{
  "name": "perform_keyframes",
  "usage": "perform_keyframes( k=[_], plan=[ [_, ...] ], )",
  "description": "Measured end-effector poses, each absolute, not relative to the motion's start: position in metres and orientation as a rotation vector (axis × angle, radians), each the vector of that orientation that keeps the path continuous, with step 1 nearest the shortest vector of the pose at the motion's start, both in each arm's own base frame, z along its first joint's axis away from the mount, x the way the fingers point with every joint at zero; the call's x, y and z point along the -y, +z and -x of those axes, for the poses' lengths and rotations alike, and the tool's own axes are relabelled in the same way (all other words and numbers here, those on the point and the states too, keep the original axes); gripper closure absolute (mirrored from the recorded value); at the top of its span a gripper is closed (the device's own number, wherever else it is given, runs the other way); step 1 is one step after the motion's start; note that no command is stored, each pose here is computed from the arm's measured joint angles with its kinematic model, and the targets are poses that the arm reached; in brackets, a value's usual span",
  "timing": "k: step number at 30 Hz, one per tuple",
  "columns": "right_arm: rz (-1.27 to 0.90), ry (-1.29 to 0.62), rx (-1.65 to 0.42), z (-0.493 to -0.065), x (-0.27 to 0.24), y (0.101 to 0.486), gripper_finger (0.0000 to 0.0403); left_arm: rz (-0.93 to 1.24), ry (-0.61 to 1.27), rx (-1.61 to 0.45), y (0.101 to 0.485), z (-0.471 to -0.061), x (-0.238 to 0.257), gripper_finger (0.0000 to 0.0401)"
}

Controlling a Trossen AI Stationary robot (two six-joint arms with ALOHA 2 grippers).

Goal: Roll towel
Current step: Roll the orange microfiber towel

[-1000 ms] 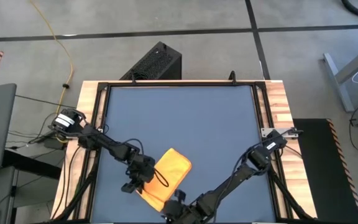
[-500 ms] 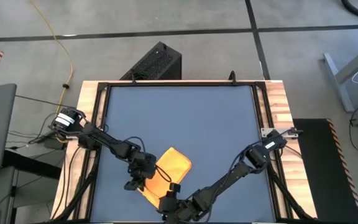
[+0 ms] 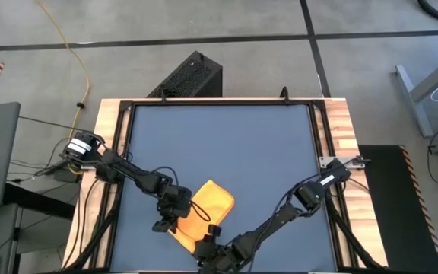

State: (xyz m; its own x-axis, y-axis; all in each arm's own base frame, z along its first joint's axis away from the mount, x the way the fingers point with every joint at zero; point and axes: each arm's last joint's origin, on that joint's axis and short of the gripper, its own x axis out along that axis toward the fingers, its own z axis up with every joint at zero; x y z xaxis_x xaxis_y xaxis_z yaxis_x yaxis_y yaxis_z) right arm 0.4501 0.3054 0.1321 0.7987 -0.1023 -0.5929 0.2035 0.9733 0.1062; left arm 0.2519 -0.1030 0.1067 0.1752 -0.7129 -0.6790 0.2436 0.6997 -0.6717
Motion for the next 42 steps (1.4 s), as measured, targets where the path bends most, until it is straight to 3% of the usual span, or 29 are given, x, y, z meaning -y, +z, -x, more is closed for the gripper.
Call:
perform_keyframes(
  k=[8, 16, 23, 34, 42],
  plan=[
    [-0.242, -0.225, -0.617, -0.451, -0.305, 0.121, 0.0232, 0.459, -0.705, -1.206, 0.107, -0.253, 0.103, 0.0388],
    [-0.400, -0.200, -0.650, -0.451, -0.307, 0.121, 0.0377, 0.479, -0.747, -1.193, 0.109, -0.255, 0.099, 0.0336],
    [-0.571, -0.169, -0.637, -0.449, -0.315, 0.129, 0.0374, 0.527, -0.830, -1.149, 0.119, -0.268, 0.092, 0.0314],
    [-0.709, -0.361, -0.653, -0.427, -0.326, 0.124, 0.0377, 0.329, -0.986, -1.002, 0.122, -0.269, 0.100, 0.0313],
    [-0.723, -0.385, -0.670, -0.425, -0.324, 0.123, 0.0377, 0.207, -0.963, -0.805, 0.134, -0.279, 0.110, 0.0320]
  ],
)
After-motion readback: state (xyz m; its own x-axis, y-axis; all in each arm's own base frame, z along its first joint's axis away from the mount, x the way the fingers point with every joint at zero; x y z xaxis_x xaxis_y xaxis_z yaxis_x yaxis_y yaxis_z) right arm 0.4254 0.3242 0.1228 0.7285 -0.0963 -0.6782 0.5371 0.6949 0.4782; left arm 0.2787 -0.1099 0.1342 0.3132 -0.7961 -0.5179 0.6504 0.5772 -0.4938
